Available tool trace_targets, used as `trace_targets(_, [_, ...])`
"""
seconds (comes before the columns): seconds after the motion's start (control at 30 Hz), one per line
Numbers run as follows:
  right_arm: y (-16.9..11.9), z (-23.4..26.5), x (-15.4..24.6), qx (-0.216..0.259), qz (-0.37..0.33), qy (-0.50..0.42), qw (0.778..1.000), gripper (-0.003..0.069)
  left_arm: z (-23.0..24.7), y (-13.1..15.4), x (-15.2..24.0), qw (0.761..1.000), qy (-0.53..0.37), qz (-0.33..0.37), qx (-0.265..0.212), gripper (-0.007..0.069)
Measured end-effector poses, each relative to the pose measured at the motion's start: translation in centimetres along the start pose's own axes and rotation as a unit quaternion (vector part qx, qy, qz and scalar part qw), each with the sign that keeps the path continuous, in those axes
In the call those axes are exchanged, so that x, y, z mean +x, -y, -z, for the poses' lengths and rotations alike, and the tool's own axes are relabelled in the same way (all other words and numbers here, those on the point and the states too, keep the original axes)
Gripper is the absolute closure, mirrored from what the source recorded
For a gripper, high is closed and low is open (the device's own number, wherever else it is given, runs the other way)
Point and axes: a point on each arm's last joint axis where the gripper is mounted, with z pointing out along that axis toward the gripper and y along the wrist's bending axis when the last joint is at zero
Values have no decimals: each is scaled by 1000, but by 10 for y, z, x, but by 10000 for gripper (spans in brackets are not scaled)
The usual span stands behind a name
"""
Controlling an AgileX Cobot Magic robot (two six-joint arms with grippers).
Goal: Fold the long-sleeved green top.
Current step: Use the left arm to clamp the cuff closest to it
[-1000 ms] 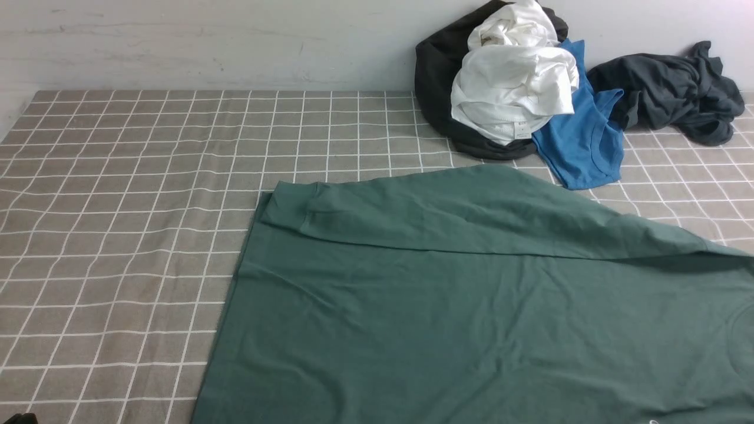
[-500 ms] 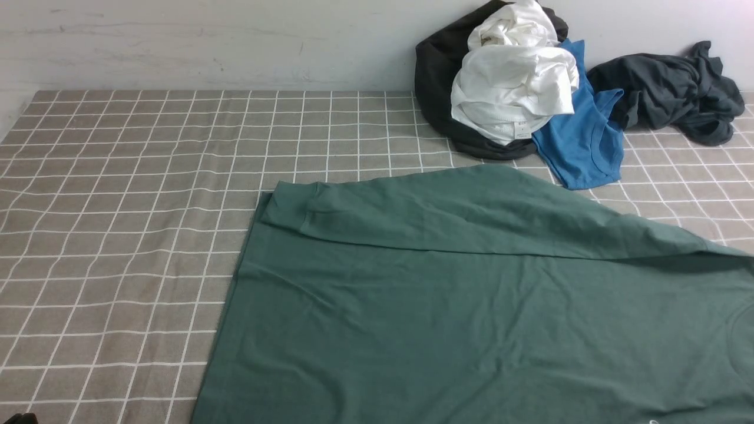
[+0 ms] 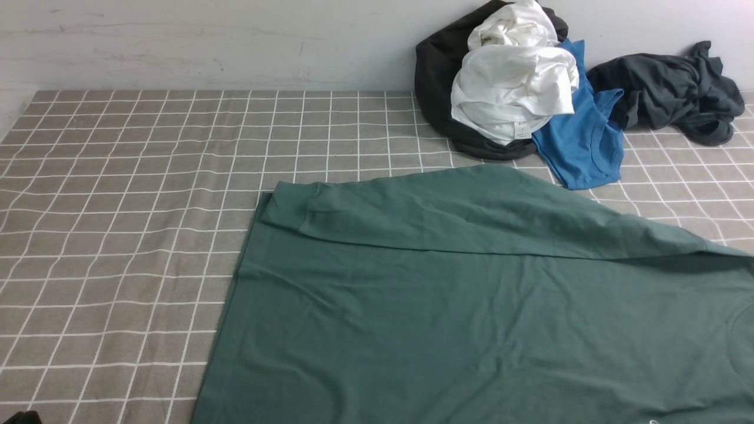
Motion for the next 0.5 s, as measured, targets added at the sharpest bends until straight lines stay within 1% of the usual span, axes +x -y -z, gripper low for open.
trace_targets(0.03, [-1,0,0,-3,-14,-1,1000,675,0,3,0,997,-1,69,16,632])
trace_targets(0.07, [-1,0,0,-7,-34,-1,999,675,0,6,0,988,-3,152,35,632])
trace_targets(0.1, [-3,0,1,-17,-79,-4,997,675,1,10,-1,970,-6,236,55,632])
trace_targets(0.13, [-5,0,1,-26,-123,-7,992,675,1,13,-2,946,-11,315,74,632])
trace_targets(0.17, [-5,0,1,-27,-133,-8,991,675,1,15,-3,936,-13,344,82,632])
trace_targets(0.2, [-8,0,1,-42,-205,-12,978,675,2,18,-5,900,-19,422,103,632])
trace_targets(0.23, [-10,1,1,-55,-275,-18,960,675,3,20,-6,878,-22,463,116,632])
trace_targets(0.27, [-11,1,1,-59,-294,-20,954,675,3,21,-6,876,-22,468,117,632])
trace_targets(0.3, [-14,1,0,-72,-358,-25,930,675,3,22,-7,865,-23,486,125,632])
trace_targets(0.37, [-16,1,-2,-87,-420,-28,903,675,3,22,-8,864,-21,487,130,632])
trace_targets(0.4, [-17,2,-2,-89,-429,-28,899,675,3,22,-8,864,-21,487,130,632])
trace_targets(0.43, [-18,2,-4,-96,-455,-26,885,675,3,22,-9,867,-17,481,131,632])
trace_targets(0.47, [-18,2,-4,-96,-459,-26,883,675,3,22,-9,868,-17,479,131,632])
trace_targets(0.5, [-18,2,-5,-99,-469,-25,877,675,3,22,-9,876,-16,463,132,632])
